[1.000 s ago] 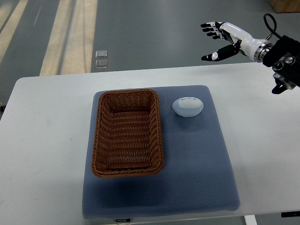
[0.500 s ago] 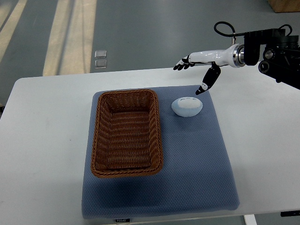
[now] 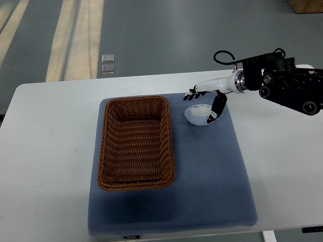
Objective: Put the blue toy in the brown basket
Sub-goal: 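Close the right hand fingers around the egg toy and grasp it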
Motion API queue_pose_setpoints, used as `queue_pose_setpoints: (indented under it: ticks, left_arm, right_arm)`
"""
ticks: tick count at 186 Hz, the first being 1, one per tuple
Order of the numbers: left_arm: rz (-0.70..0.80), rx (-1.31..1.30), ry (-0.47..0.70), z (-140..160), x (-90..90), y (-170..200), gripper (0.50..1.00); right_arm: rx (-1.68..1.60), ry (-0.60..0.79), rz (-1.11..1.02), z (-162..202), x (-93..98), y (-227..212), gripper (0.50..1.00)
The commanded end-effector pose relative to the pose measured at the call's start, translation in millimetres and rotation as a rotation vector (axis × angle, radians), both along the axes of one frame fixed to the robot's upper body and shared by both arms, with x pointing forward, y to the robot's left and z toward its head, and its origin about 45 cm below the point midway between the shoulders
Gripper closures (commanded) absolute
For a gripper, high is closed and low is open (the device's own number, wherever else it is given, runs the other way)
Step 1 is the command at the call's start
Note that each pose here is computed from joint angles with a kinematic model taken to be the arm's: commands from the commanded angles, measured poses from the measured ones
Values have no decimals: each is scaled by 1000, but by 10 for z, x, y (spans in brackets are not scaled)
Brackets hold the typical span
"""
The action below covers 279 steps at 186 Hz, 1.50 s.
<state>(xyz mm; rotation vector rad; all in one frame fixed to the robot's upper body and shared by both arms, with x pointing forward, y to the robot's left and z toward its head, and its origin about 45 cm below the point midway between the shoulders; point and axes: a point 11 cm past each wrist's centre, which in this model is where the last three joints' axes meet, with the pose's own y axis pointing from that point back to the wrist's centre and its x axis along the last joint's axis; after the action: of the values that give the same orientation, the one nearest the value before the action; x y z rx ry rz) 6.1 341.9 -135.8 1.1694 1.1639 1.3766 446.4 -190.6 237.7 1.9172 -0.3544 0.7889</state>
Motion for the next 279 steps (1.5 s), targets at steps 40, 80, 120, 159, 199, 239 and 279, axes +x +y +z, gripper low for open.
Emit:
queue_pose_setpoints:
  ticks: [40, 80, 120, 159, 199, 239, 279]
  left_arm:
    - [0, 1, 0, 1, -1, 4, 500]
    - [0, 0, 0, 0, 0, -1, 500]
    - [0, 1, 0, 1, -1, 4, 500]
    - [0, 1, 0, 1, -1, 4, 500]
    - [0, 0, 0, 0, 0, -1, 500]
    - [0, 1, 0, 1, -1, 4, 500]
    - [0, 0, 0, 0, 0, -1, 500]
  right_arm:
    - [18, 75, -117, -144, -33, 85, 597]
    - [11, 63, -164, -311, 6, 54, 603]
    - [-23, 41, -152, -353, 12, 37, 705]
    - [-29, 46, -144, -358, 5, 38, 887]
    - [-32, 42, -130, -324, 14, 70, 1000]
    - [-24, 1, -142, -89, 129, 25, 1000]
    - [-18, -82, -127, 293, 283, 87, 1000]
